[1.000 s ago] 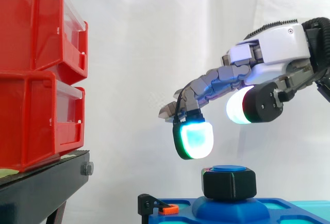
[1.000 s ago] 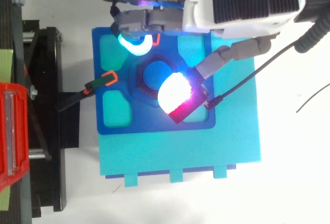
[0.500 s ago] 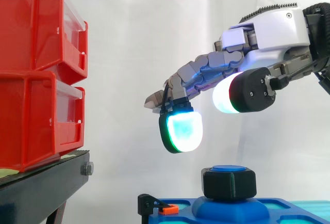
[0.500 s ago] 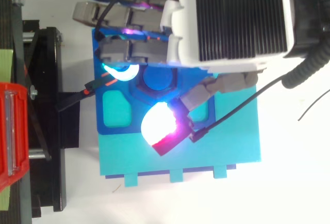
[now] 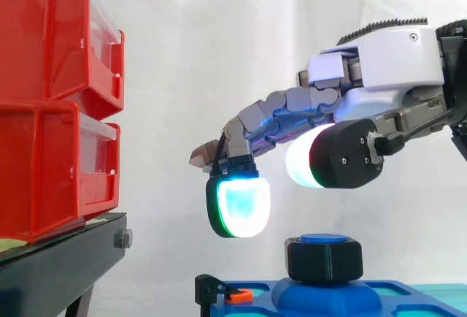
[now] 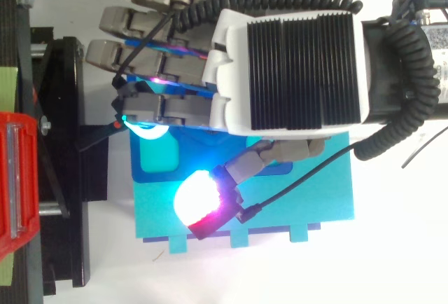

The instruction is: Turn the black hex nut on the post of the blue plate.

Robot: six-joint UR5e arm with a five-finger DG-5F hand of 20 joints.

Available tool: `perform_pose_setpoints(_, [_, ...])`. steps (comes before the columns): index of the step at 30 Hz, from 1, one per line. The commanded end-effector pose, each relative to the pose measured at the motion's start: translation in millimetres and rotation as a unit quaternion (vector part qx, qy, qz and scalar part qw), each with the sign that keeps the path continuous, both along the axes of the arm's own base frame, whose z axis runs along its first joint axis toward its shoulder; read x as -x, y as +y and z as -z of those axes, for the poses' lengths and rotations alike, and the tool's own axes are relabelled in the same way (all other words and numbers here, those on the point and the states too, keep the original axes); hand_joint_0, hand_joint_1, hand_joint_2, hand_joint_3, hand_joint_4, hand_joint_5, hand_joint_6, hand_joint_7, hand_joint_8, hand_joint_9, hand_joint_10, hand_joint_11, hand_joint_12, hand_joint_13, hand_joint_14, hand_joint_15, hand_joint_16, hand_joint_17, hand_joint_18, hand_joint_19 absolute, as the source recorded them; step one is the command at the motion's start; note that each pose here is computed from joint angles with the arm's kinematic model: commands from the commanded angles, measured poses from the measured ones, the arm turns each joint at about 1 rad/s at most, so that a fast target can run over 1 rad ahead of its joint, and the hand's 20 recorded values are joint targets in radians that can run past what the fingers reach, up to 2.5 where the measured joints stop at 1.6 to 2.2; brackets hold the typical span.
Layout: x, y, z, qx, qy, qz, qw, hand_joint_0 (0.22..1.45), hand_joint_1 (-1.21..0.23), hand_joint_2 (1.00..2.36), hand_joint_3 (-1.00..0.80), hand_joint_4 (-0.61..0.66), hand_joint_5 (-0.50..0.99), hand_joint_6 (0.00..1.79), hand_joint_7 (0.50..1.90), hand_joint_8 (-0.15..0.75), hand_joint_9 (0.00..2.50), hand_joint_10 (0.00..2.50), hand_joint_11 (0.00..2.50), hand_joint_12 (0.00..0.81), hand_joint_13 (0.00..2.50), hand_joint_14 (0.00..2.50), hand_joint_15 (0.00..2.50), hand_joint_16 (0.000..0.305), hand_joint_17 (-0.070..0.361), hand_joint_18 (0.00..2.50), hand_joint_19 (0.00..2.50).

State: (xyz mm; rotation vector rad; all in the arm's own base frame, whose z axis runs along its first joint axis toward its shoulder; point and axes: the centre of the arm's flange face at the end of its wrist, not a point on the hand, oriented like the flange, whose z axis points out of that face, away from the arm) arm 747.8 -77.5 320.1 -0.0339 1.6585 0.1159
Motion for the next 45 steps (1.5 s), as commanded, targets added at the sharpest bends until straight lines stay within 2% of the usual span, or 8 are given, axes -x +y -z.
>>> perform_pose_setpoints(1, [0.3,1.4,0.7,-0.002,0.002,-0.001,1.0,0.46,-0.26,1.0,-0.5,0.21,-0.19,0.5,1.15,0.249,0.22,0.0,0.0,0.381,0.15,0.0,0.04,0.058,0.131,0.0,0.02])
perform_pose_setpoints(7, [0.4,2.6,0.9,-0.002,0.003,-0.001,1.0,0.45,-0.26,1.0,-0.5,0.21,-0.18,0.5,1.2,0.249,0.22,0.0,0.0,0.381,0.16,0.0,0.04,0.058,0.13,0.0,0.02])
perform_pose_setpoints(13, [3.8,2.6,3.6,0.0,0.018,-0.003,0.9998,0.46,-0.26,1.0,-0.5,0.21,-0.18,0.5,1.21,0.25,0.22,0.0,0.01,0.381,0.16,0.0,0.04,0.058,0.13,0.0,0.02])
perform_pose_setpoints(33, [10.0,-6.2,7.4,0.004,0.041,0.0,0.9992,0.46,-0.26,1.0,-0.5,0.21,-0.18,0.5,1.21,0.249,0.22,0.0,0.0,0.382,0.16,0.0,0.04,0.058,0.131,0.0,0.02])
perform_pose_setpoints(37, [11.4,-9.6,6.7,0.003,0.042,-0.003,0.9991,0.46,-0.26,1.0,-0.5,0.21,-0.18,0.5,1.22,0.249,0.22,0.0,0.01,0.382,0.16,0.0,0.04,0.058,0.131,0.0,0.02])
perform_pose_setpoints(40, [12.2,-15.2,7.7,0.005,0.042,-0.01,0.9991,0.46,-0.26,1.0,-0.5,0.21,-0.18,0.5,1.22,0.25,0.22,0.0,0.0,0.382,0.16,0.0,0.04,0.058,0.131,0.0,0.02])
perform_pose_setpoints(45, [13.1,-25.3,6.4,0.005,0.038,-0.013,0.9992,0.46,-0.26,1.0,-0.5,0.21,-0.18,0.5,1.23,0.25,0.22,0.0,0.01,0.382,0.16,0.0,0.03,0.058,0.13,0.0,0.02])
